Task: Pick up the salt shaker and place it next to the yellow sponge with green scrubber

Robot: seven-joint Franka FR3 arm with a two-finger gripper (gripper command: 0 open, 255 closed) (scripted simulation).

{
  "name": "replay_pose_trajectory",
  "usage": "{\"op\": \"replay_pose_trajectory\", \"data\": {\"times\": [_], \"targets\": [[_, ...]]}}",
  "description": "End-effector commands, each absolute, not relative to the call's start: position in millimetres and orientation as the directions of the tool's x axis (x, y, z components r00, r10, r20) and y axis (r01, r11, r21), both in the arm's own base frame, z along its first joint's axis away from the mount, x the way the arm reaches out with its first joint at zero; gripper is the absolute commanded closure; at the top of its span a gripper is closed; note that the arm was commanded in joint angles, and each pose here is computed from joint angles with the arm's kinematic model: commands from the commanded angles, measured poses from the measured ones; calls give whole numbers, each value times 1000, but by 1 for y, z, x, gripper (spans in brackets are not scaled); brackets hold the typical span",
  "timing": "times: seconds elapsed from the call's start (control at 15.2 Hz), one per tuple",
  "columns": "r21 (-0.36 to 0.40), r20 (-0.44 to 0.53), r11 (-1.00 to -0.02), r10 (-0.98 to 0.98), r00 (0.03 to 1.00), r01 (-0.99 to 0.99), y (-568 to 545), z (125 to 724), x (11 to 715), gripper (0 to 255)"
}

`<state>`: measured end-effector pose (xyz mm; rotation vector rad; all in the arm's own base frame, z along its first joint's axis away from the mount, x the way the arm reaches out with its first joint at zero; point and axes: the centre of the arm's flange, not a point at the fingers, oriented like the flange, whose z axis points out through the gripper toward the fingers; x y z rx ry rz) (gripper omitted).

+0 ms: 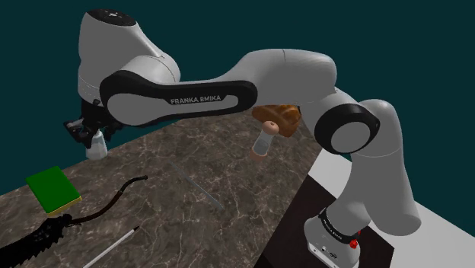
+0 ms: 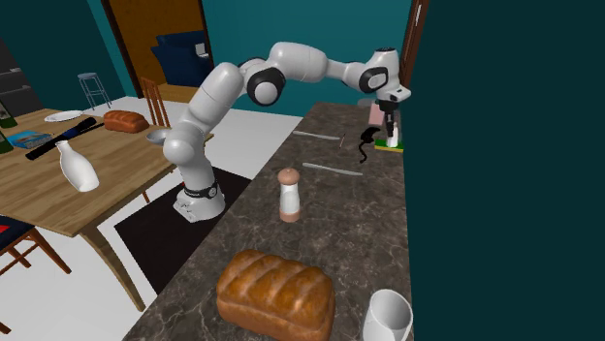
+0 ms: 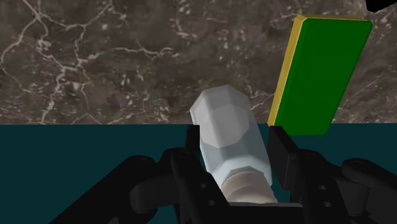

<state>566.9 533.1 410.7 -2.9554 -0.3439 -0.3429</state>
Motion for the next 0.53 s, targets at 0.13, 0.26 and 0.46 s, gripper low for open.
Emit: {"op": "replay_pose_trajectory", "data": {"times": [0.13,0.26,0.46], "targets": [[-118,242,-963,209,948,242,532,390,567,255],[-118,242,-963,209,948,242,532,379,567,255],[-118,242,-963,209,948,242,532,364,567,255]]}}
